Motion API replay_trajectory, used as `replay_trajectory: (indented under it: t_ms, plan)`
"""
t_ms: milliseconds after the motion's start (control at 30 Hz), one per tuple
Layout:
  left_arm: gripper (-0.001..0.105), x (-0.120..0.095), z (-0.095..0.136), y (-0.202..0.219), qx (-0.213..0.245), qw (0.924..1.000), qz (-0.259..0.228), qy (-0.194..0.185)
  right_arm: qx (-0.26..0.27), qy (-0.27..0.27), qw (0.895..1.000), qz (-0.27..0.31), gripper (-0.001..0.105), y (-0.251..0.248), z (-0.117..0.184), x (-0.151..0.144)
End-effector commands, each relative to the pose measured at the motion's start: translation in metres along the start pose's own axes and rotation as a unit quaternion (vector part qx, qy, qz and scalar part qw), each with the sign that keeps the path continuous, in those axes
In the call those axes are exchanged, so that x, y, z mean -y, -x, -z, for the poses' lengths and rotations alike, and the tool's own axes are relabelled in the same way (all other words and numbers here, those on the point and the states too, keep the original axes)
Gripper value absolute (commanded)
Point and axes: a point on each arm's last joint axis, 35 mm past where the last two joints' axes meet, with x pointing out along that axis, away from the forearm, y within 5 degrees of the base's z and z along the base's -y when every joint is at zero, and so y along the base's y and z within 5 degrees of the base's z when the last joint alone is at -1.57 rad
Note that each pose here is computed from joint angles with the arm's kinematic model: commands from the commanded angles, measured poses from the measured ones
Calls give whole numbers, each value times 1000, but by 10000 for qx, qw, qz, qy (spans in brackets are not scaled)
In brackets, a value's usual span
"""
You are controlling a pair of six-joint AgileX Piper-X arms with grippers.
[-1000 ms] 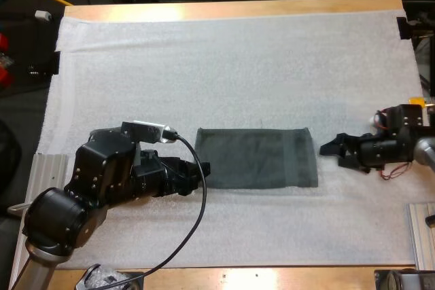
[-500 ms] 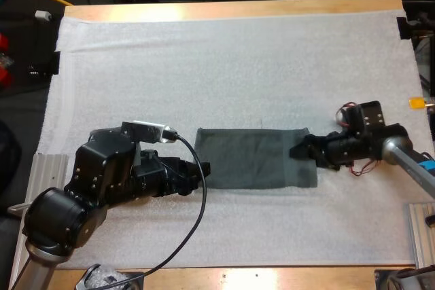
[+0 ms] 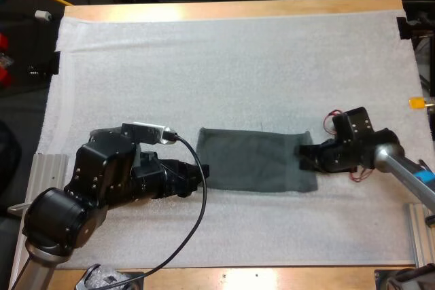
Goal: Pick towel from pile, fold and stack
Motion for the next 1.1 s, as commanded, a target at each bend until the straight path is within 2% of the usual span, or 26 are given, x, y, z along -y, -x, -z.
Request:
replay_trajectory:
  t_ms: [0, 133, 233, 300, 367, 400, 533, 700, 900, 1067]
  plan:
    - [66, 1, 0, 1, -8, 10000, 27, 56, -10, 92, 9993, 376, 0, 10, 1, -2]
    - [66, 1, 0, 1, -10, 10000, 31, 56, 17, 662, 9866, 1493, 0, 39, -4, -6]
    - [66, 1, 0, 1, -21, 10000, 44, 35, -165, 1155, 9628, 2436, 0, 62, -10, -10]
    - [66, 1, 0, 1, -78, 9999, 117, 36, -346, 1407, 9411, 3056, 0, 76, -13, -12]
    - [66, 2, 1, 1, -95, 9999, 139, 36, -475, 1479, 9288, 3365, 0, 85, -16, -13]
    - [66, 2, 1, 1, -110, 9998, 159, 20, -512, 1479, 9264, 3426, 0, 89, -17, -15]
    - [66, 2, 1, 1, -151, 9996, 215, -67, -535, 1479, 9293, 3342, 0, 91, -18, -20]
    - [66, 2, 1, 1, -151, 9996, 215, -74, -440, 1305, 9540, 2664, 0, 81, -13, -42]
    - [66, 3, 2, 1, -236, 9989, 336, -210, -18, 1140, 9693, 2178, 0, 66, -13, -73]
    - [66, 3, 2, 1, -277, 9986, 393, -230, 7, 810, 9823, 1690, 0, 44, -14, -86]
